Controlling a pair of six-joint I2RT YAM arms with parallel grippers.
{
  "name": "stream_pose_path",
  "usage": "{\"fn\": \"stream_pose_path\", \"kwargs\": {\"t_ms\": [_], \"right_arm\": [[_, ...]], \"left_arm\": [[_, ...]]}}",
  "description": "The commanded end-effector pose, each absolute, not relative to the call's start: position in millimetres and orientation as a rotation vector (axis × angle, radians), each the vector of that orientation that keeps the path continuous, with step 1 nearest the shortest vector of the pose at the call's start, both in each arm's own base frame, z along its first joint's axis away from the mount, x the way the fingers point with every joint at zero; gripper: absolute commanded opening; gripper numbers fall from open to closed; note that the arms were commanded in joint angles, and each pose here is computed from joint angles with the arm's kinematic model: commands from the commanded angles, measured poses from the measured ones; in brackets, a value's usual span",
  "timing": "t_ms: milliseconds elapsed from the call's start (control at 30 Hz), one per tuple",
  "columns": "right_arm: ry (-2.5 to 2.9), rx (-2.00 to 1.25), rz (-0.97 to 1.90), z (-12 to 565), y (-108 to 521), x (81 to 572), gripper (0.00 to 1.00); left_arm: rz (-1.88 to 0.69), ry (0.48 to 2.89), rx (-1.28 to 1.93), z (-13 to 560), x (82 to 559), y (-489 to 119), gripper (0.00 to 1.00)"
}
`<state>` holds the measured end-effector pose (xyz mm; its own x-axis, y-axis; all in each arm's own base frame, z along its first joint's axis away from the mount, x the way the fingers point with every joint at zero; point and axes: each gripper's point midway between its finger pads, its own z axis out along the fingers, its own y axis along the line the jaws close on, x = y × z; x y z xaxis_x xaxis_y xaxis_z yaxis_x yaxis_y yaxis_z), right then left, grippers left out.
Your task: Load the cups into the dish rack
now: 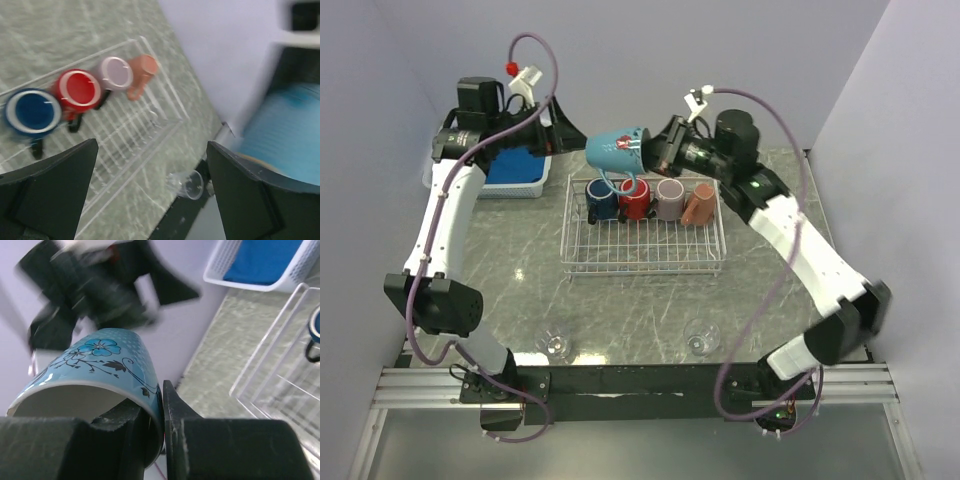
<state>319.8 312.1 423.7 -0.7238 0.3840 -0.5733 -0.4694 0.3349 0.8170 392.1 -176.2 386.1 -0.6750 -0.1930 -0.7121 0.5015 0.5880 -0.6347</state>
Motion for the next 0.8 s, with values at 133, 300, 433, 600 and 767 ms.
{"fn": "stream_pose_path", "kwargs": {"t_ms": [133, 300, 433, 600, 767], "right_arm": [[1.682, -0.070, 1.773, 461, 331, 375, 0.00], [1.651, -0.051, 1.813, 463, 332, 396, 0.00], [1.647, -0.029, 1.840, 456, 335, 404, 0.00], [1.628, -0.013, 1.875, 453, 338, 410, 0.00], [1.599, -0.006, 1.897, 458, 339, 410, 0.00]], "left_arm": [[-1.278, 1.872, 0.387, 444, 356, -199, 0.96], [-1.286, 1.872, 0.378, 444, 344, -197, 0.96], [-1.287, 1.847, 0.378, 449, 343, -197, 0.96], [-1.383, 1.803, 0.345, 456, 340, -203, 0.96], [-1.422, 1.827, 0.306, 448, 346, -213, 0.96]]}}
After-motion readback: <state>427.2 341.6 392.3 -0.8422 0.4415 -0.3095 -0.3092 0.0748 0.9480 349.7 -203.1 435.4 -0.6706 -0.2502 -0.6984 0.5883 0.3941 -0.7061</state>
